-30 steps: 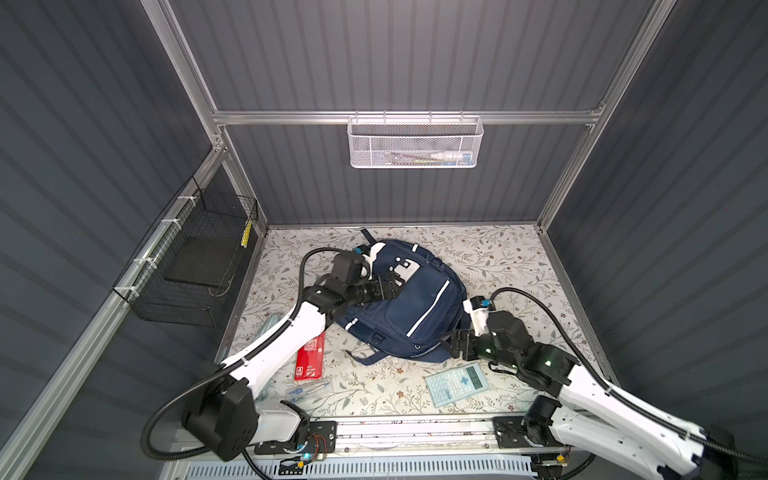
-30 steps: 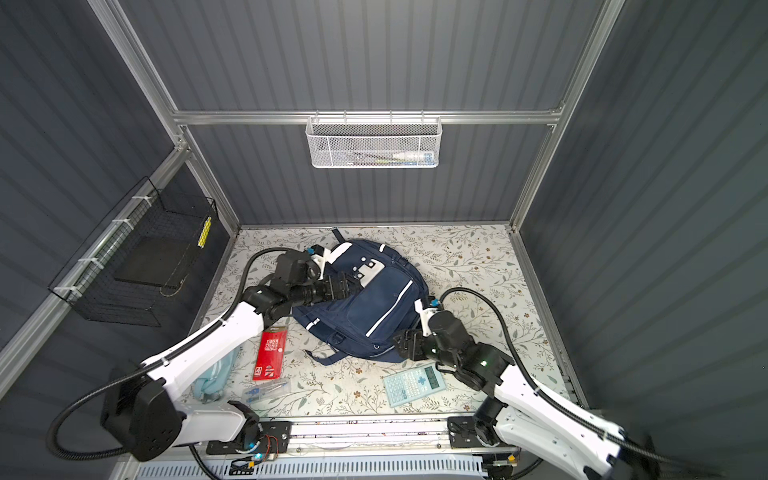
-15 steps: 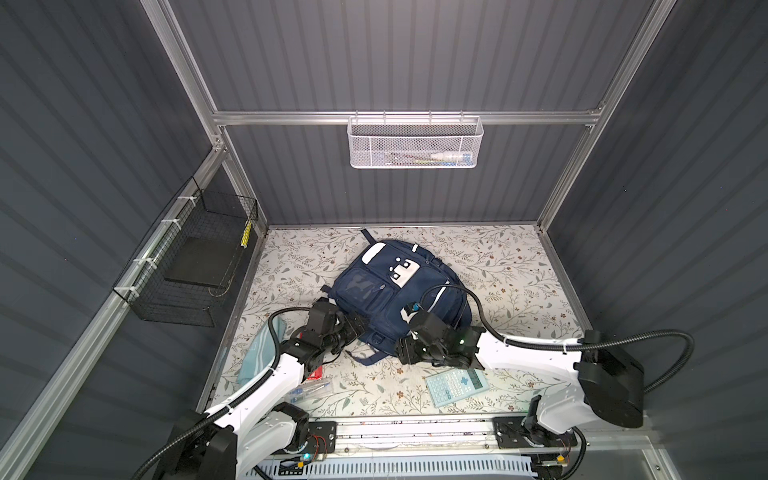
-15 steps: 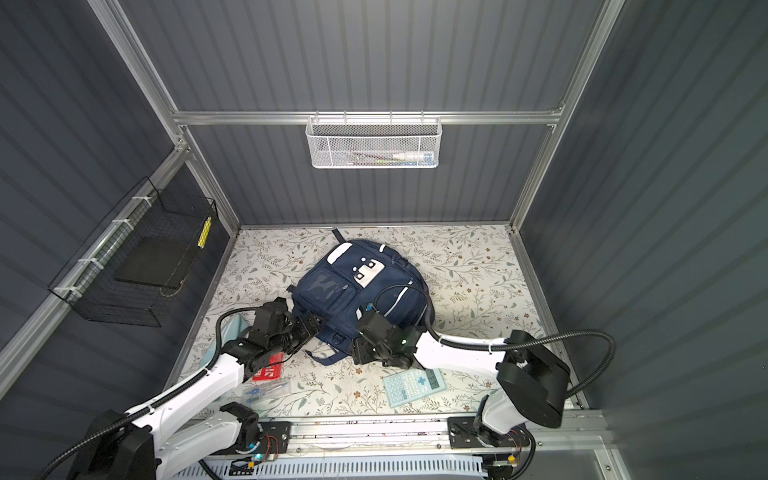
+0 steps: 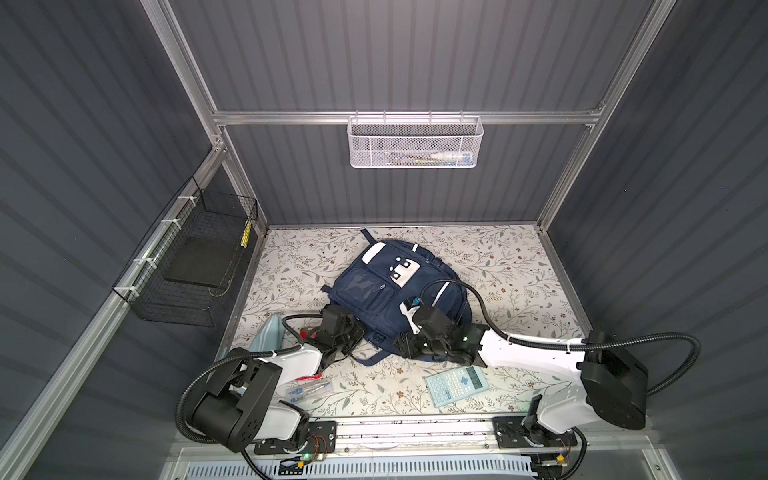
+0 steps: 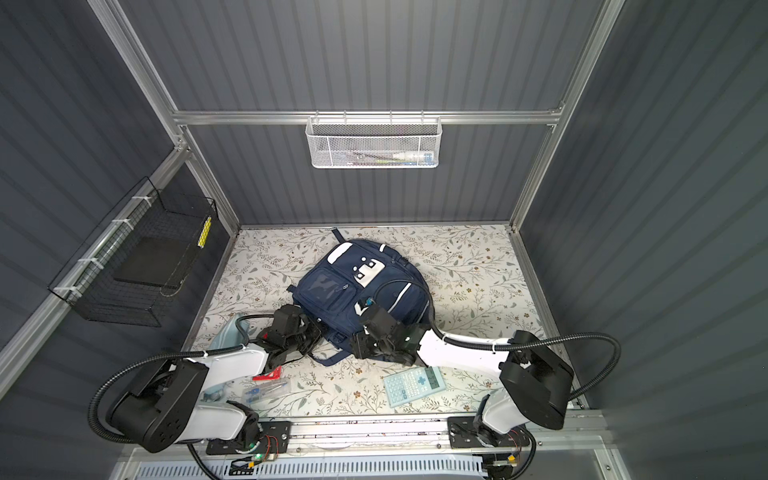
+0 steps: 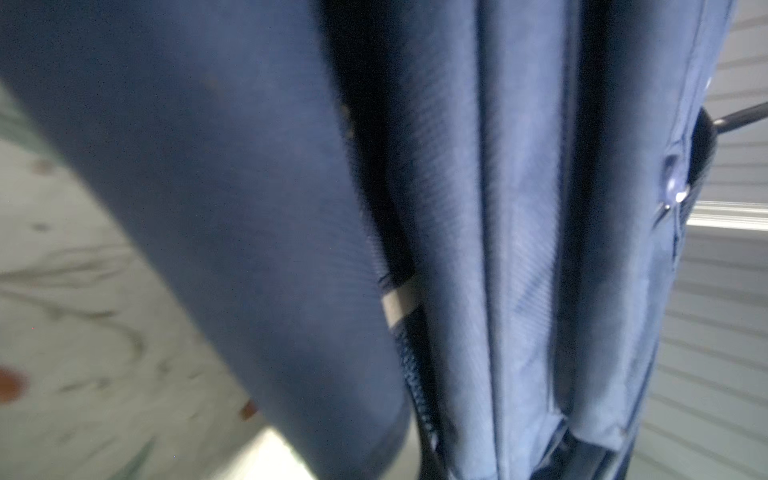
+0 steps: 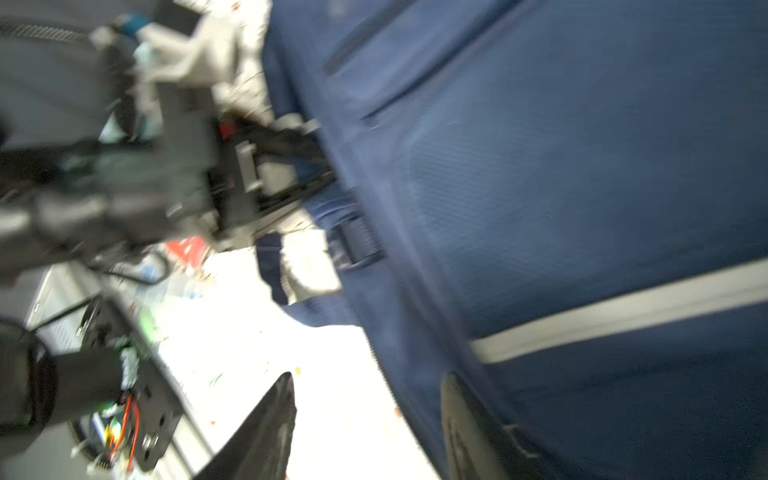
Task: Pack the student bag
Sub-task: 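Grasp both sides of the navy backpack near its bottom with both grippers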
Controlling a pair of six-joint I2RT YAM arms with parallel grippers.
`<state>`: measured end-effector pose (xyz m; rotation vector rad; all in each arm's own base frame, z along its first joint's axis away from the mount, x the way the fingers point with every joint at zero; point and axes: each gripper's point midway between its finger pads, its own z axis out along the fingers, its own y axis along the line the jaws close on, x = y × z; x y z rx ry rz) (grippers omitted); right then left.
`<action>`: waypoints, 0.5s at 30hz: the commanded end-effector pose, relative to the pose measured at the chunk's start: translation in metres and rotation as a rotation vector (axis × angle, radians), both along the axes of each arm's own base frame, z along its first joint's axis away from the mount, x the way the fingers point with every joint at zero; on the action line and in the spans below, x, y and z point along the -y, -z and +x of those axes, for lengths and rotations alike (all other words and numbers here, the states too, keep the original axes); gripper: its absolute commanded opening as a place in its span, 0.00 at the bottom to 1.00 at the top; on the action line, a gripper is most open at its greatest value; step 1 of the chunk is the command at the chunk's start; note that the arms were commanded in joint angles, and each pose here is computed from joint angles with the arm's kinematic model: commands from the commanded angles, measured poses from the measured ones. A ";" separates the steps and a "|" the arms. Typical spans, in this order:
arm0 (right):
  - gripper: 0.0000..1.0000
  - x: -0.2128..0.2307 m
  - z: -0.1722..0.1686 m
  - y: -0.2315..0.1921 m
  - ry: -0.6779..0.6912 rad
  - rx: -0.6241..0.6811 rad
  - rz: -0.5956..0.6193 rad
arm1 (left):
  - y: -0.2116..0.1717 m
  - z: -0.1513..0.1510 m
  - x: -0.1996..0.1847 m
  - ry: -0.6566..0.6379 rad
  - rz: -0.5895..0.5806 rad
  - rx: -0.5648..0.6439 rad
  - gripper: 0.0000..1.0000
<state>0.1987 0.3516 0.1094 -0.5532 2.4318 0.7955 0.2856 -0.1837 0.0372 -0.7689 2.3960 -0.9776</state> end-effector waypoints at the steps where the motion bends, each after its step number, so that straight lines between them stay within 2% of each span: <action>1: 0.54 -0.009 -0.015 -0.002 -0.049 0.021 0.003 | -0.035 0.014 0.034 0.036 -0.112 0.093 0.03; 5: 0.49 -0.015 -0.016 0.011 -0.043 0.004 -0.026 | -0.066 0.012 0.057 0.066 -0.205 0.149 0.00; 7: 0.49 -0.011 -0.008 0.013 -0.012 0.030 -0.054 | -0.081 0.010 0.062 0.083 -0.193 0.171 0.00; 10: 0.52 0.002 0.010 0.016 0.060 0.065 -0.127 | -0.100 0.010 0.058 0.062 -0.185 0.209 0.00; 15: 0.58 -0.012 0.015 0.011 0.015 0.110 -0.109 | -0.112 0.007 0.069 0.083 -0.254 0.210 0.00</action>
